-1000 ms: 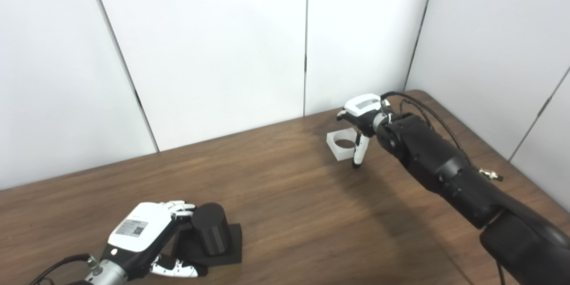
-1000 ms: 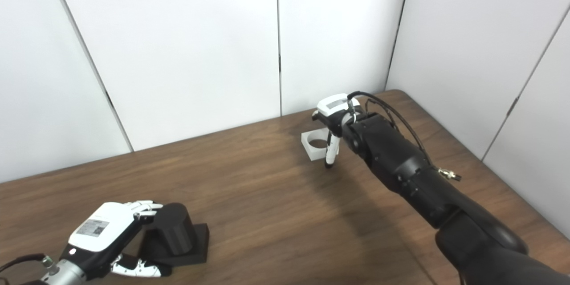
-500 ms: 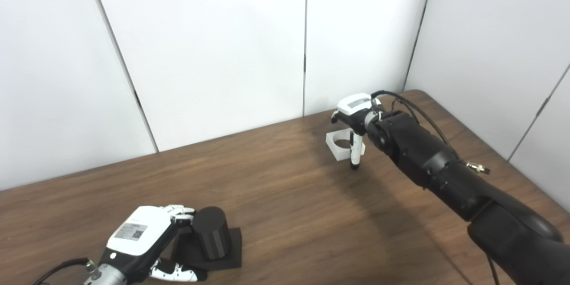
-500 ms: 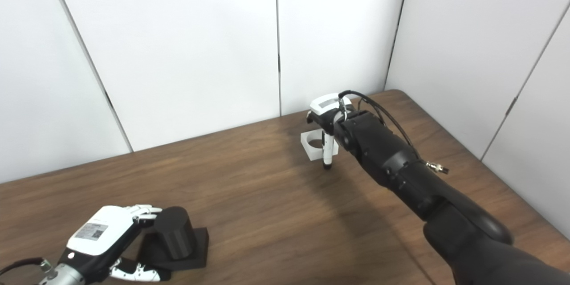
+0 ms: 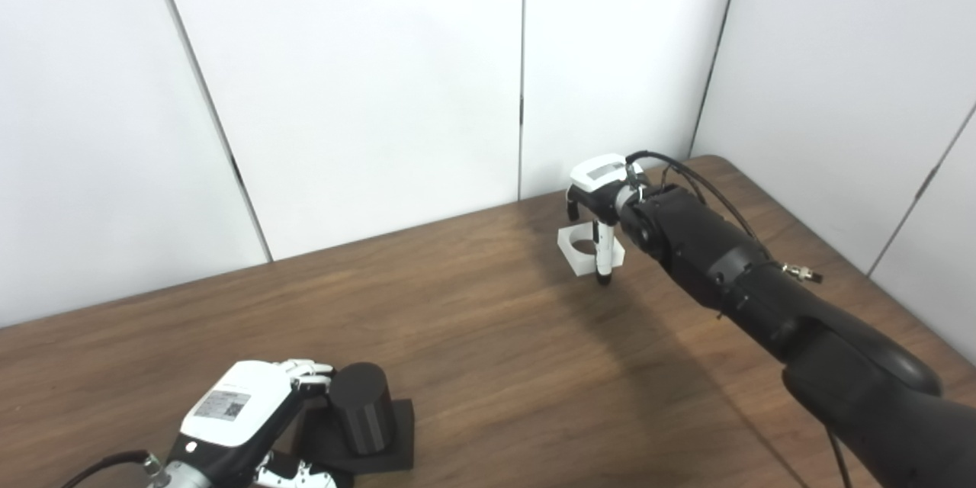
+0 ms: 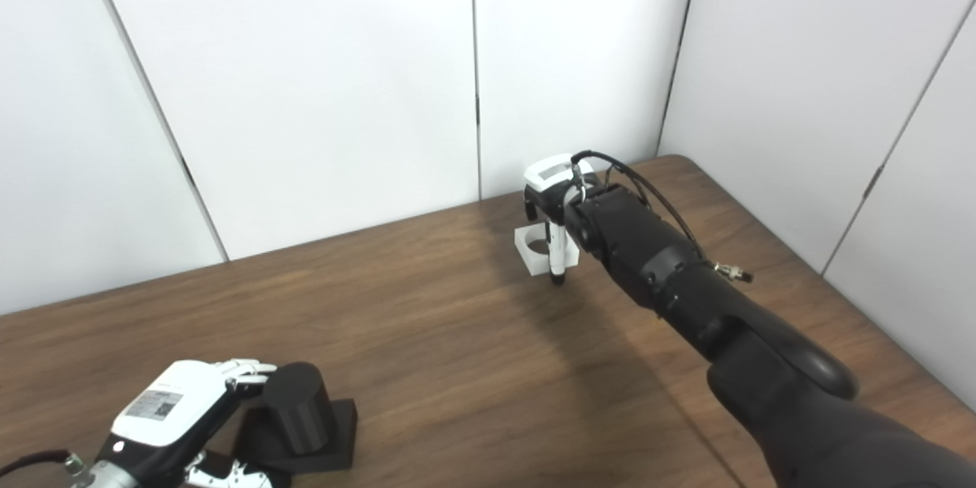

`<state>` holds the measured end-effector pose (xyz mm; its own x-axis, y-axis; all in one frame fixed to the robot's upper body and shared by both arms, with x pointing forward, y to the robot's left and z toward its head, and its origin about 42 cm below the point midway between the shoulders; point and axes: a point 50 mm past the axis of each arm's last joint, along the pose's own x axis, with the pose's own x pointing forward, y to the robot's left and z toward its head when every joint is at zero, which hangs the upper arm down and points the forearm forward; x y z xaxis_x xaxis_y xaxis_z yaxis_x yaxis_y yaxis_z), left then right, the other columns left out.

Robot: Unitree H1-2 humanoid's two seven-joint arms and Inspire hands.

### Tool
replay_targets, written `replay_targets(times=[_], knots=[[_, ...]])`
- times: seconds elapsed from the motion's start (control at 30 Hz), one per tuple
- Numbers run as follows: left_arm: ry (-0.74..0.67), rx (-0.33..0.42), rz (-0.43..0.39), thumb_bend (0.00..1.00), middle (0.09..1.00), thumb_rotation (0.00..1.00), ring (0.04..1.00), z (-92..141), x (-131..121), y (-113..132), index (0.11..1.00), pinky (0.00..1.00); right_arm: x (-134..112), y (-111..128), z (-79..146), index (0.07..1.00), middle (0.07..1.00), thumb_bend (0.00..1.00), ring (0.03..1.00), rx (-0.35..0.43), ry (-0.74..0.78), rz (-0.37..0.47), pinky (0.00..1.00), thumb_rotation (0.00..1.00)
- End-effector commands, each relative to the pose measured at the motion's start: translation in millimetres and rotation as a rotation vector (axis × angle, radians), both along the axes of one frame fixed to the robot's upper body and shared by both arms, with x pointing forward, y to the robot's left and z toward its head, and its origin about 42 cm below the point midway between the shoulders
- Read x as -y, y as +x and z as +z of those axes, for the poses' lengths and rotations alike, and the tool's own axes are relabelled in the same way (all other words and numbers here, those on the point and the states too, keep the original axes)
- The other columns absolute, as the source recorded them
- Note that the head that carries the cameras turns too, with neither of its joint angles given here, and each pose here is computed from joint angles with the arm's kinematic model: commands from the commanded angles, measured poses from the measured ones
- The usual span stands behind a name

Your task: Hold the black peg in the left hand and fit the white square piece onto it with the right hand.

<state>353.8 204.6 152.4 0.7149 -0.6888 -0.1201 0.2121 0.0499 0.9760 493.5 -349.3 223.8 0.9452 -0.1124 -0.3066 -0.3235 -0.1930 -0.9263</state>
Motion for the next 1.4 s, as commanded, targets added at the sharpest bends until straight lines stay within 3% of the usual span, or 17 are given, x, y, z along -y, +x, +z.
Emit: replay_targets(times=[0.0, 0.07, 0.1, 0.13, 0.23, 0.53, 0.87, 1.03, 1.17, 1.37], knots=[[0.141, -0.082, -0.007, 0.52, 0.808, 0.06, 0.832, -23.0, -16.5, -13.6, 0.489, 0.76, 5.9, -1.2, -6.1, 0.642, 0.869, 0.74, 0.878, 0.002, -0.019, -0.021, 0.84, 0.22], [0.151, -0.087, -0.005, 0.52, 0.810, 0.06, 0.836, -21.7, -16.2, -13.7, 0.489, 0.76, 6.2, -2.3, -6.3, 0.629, 0.867, 0.72, 0.876, 0.004, -0.001, -0.033, 0.84, 0.22], [0.154, -0.089, -0.004, 0.52, 0.812, 0.06, 0.837, -21.1, -16.0, -13.6, 0.490, 0.76, 6.2, -2.5, -6.3, 0.549, 0.864, 0.60, 0.872, 0.005, 0.004, -0.036, 0.84, 0.18], [0.151, -0.086, -0.006, 0.52, 0.813, 0.06, 0.838, -21.0, -16.0, -13.5, 0.490, 0.76, 6.5, -2.7, -6.3, 0.522, 0.863, 0.56, 0.871, 0.004, 0.010, -0.041, 0.84, 0.17], [0.148, -0.081, -0.008, 0.52, 0.808, 0.06, 0.831, -20.9, -15.9, -13.1, 0.489, 0.75, 6.9, -3.0, -5.8, 0.495, 0.853, 0.52, 0.875, 0.002, 0.022, -0.051, 0.85, 0.15], [0.154, -0.087, -0.008, 0.52, 0.806, 0.06, 0.830, -21.4, -15.3, -12.7, 0.489, 0.75, 7.8, -4.6, -2.4, 0.486, 0.807, 0.52, 0.876, -0.012, 0.030, -0.046, 0.86, 0.15], [0.163, -0.098, -0.009, 0.52, 0.810, 0.06, 0.832, -20.6, -11.1, -13.1, 0.490, 0.75, 9.4, -9.4, 8.8, 0.487, 0.794, 0.52, 0.860, 0.045, 0.116, 0.006, 0.82, 0.15], [0.138, -0.088, -0.012, 0.52, 0.803, 0.06, 0.826, -22.6, -10.6, -13.0, 0.489, 0.75, 6.4, -15.0, 19.0, 0.481, 0.786, 0.52, 0.866, 0.092, 0.186, 0.038, 0.84, 0.14], [0.148, -0.088, -0.012, 0.52, 0.807, 0.06, 0.830, -24.1, -10.1, -12.2, 0.489, 0.75, 1.3, -20.2, 30.9, 0.479, 0.793, 0.52, 0.873, 0.117, 0.337, 0.067, 0.82, 0.13], [0.156, -0.093, -0.005, 0.52, 0.820, 0.06, 0.843, -26.5, -8.8, -11.6, 0.490, 0.76, -15.1, -31.5, 53.8, 0.480, 0.800, 0.52, 0.872, 0.150, 0.357, 0.152, 0.81, 0.13]])
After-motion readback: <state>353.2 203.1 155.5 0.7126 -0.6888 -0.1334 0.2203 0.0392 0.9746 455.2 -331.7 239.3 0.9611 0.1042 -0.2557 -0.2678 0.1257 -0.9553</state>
